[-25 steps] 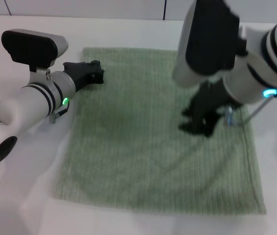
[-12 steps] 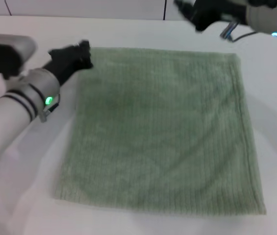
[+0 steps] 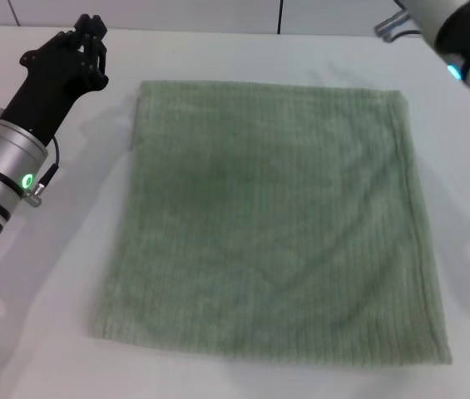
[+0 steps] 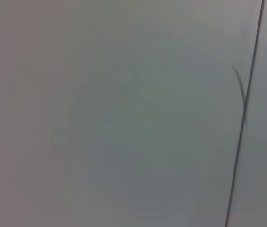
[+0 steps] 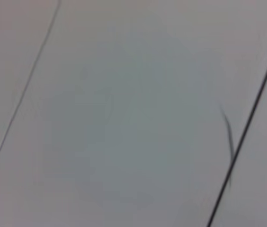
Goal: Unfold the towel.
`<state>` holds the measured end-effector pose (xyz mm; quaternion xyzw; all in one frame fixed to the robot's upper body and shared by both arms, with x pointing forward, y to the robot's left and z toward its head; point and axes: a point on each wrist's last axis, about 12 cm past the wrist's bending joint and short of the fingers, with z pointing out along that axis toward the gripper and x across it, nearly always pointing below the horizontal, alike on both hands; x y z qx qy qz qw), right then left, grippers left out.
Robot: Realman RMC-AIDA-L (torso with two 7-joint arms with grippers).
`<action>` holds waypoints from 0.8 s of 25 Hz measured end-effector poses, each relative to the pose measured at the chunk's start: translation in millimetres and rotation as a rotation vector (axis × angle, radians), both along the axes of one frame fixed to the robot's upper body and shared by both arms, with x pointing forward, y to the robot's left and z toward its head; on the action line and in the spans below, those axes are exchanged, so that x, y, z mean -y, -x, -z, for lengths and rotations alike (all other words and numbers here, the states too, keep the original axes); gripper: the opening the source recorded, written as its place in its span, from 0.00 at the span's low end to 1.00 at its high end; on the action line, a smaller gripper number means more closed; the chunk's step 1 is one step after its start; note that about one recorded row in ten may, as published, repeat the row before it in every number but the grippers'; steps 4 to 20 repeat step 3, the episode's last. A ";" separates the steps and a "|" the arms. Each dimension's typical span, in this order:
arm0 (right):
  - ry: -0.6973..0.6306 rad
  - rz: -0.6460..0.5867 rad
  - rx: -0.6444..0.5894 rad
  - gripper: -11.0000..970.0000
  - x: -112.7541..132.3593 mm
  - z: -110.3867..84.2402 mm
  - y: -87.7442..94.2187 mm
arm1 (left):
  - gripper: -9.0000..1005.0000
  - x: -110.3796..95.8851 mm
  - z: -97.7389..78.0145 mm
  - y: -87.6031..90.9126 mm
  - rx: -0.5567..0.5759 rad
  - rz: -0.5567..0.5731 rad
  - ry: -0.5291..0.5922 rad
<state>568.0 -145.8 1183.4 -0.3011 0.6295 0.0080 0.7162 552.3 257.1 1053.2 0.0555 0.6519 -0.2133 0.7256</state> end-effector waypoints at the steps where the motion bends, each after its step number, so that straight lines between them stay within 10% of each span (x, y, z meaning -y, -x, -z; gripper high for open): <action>1: 0.001 0.000 0.023 0.28 -2.2 0.7 1.6 | 0.05 -0.7 0.0 -0.1 0.000 -0.003 0.000; 20: -0.013 0.009 0.056 0.28 -2.5 -0.3 2.6 | 0.05 -3.9 -0.2 0.0 0.001 -0.018 0.005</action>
